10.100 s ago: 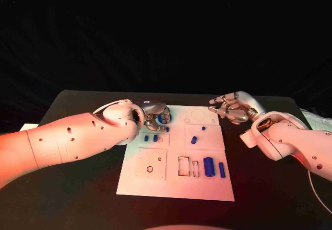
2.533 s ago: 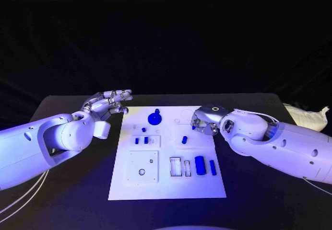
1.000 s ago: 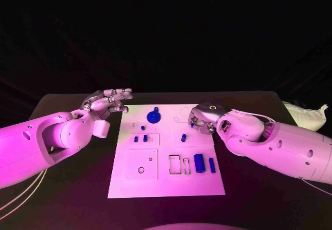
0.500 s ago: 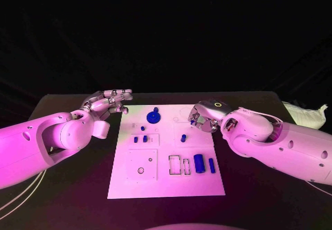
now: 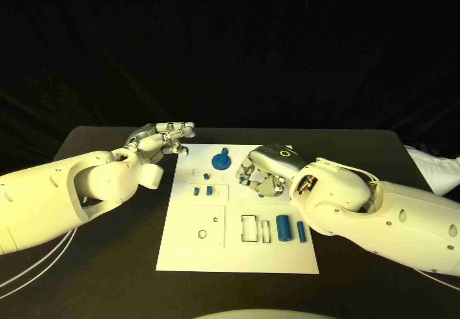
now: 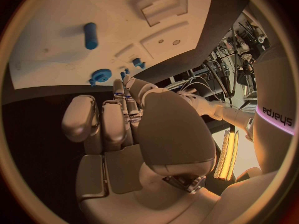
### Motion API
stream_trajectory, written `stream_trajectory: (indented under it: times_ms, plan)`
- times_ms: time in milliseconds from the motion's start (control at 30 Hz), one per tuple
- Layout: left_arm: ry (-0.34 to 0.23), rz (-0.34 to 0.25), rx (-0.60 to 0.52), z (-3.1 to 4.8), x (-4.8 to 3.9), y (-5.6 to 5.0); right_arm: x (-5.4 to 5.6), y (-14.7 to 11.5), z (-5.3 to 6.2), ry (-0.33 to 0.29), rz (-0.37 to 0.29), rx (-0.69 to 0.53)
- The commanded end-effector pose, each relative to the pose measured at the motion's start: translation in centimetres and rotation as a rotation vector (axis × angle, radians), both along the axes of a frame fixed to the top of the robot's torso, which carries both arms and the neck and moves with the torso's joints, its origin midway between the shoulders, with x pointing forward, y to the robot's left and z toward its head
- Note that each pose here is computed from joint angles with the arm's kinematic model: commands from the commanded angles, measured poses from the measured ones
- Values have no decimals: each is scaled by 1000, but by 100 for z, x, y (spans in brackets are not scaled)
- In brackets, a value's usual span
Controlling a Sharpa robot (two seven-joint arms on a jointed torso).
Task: Assemble the parts on the task board
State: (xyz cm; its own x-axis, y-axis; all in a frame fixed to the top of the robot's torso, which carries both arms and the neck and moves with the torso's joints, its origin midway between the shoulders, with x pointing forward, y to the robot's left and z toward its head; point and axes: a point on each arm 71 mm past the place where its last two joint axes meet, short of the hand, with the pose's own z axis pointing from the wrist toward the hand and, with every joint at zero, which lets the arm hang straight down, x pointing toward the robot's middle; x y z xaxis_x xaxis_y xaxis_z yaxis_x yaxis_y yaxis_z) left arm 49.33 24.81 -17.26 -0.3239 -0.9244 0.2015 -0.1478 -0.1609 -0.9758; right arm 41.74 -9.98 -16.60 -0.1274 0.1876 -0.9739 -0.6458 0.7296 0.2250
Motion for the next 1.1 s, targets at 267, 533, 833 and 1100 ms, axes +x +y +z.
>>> stream_trajectory:
  times_ms: [267, 533, 833, 1100]
  plan:
    - [-5, -37, -11, 7, -2, -90, -211, 360, -280, 112, 106, 36]
    - [-4, -43, -13, 8, -3, -120, -260, 430, -519, 172, 120, 27]
    - [-4, -48, -15, 9, -5, -135, -259, 446, -615, 191, 120, 10]
    - [-4, -50, -16, 8, -4, -141, -261, 471, -663, 198, 125, -8]
